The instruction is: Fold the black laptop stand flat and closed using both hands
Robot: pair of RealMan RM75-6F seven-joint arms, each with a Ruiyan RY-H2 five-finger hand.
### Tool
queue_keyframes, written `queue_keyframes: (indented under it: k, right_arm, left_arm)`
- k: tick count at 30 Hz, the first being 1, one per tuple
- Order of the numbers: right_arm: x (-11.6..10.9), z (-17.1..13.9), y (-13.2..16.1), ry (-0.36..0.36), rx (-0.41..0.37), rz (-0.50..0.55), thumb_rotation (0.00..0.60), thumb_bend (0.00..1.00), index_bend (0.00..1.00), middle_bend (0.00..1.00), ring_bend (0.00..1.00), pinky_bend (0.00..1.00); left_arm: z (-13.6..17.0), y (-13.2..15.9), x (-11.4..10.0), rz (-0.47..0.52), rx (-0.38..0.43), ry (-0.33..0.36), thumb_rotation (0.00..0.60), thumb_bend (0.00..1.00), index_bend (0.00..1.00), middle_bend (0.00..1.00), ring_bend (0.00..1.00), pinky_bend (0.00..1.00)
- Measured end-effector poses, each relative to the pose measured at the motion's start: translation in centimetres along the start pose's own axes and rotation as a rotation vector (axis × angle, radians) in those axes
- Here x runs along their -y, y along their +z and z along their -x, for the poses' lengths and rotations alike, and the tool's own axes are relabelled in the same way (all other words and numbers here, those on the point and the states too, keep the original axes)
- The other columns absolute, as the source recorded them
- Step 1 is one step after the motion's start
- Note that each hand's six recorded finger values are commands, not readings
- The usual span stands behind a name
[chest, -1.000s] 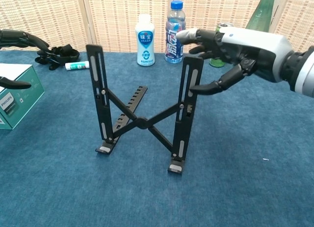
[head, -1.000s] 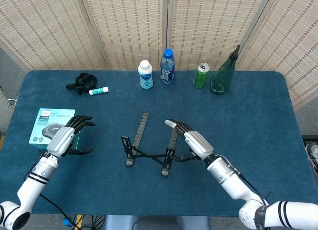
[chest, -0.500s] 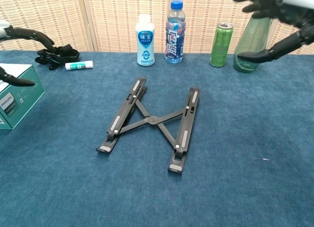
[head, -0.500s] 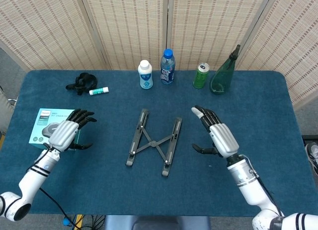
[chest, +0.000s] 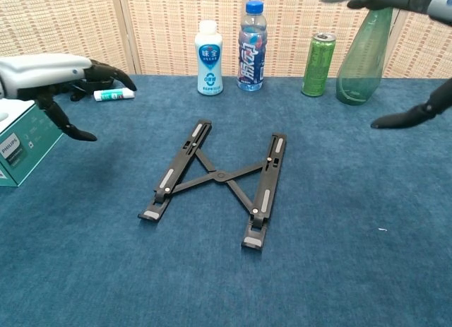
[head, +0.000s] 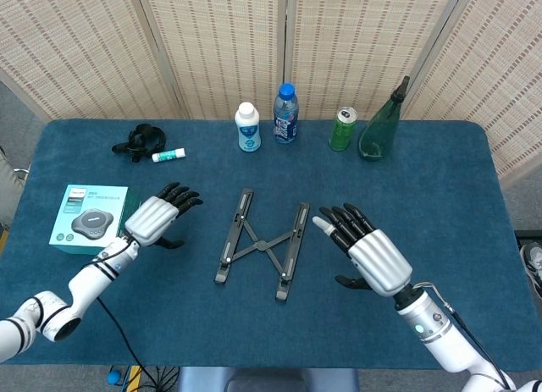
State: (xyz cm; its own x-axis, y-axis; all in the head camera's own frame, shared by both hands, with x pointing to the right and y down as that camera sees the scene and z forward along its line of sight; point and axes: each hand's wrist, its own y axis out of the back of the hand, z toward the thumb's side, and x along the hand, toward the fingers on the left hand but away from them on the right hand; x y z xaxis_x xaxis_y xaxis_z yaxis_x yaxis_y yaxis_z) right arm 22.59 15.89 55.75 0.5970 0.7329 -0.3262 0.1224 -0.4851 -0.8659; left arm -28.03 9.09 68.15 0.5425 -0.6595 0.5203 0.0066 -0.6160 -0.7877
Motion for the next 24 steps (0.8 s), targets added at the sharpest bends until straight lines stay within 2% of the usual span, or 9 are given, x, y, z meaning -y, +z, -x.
queue_keyframes:
  k: [5, 11, 18, 24]
  right_arm:
    - [2.0, 0.0, 0.2, 0.062, -0.019, -0.056, 0.6, 0.0, 0.0, 0.0, 0.0, 0.0]
    - [3.4, 0.6, -0.5, 0.09, -0.024, -0.152, 0.6, 0.0, 0.0, 0.0, 0.0, 0.0]
    - [3.8, 2.4, -3.0, 0.084, 0.038, -0.196, 0.6, 0.0, 0.0, 0.0, 0.0, 0.0]
    - [4.7, 4.4, -4.4, 0.07, 0.043, -0.268, 0.6, 0.0, 0.0, 0.0, 0.0, 0.0]
  left_arm:
    - [-2.9, 0.9, 1.4, -0.045, 0.03, -0.018, 0.6, 0.15, 0.11, 0.09, 0.05, 0.0]
    - [-5.8, 1.9, 2.9, -0.057, 0.05, -0.049, 0.6, 0.15, 0.11, 0.09, 0.05, 0.0]
    - [-6.2, 2.0, 4.1, -0.025, 0.043, -0.071, 0.6, 0.15, 0.11, 0.09, 0.05, 0.0]
    - [-6.2, 2.1, 5.3, -0.003, 0.036, -0.086, 0.6, 0.15, 0.11, 0.09, 0.05, 0.0]
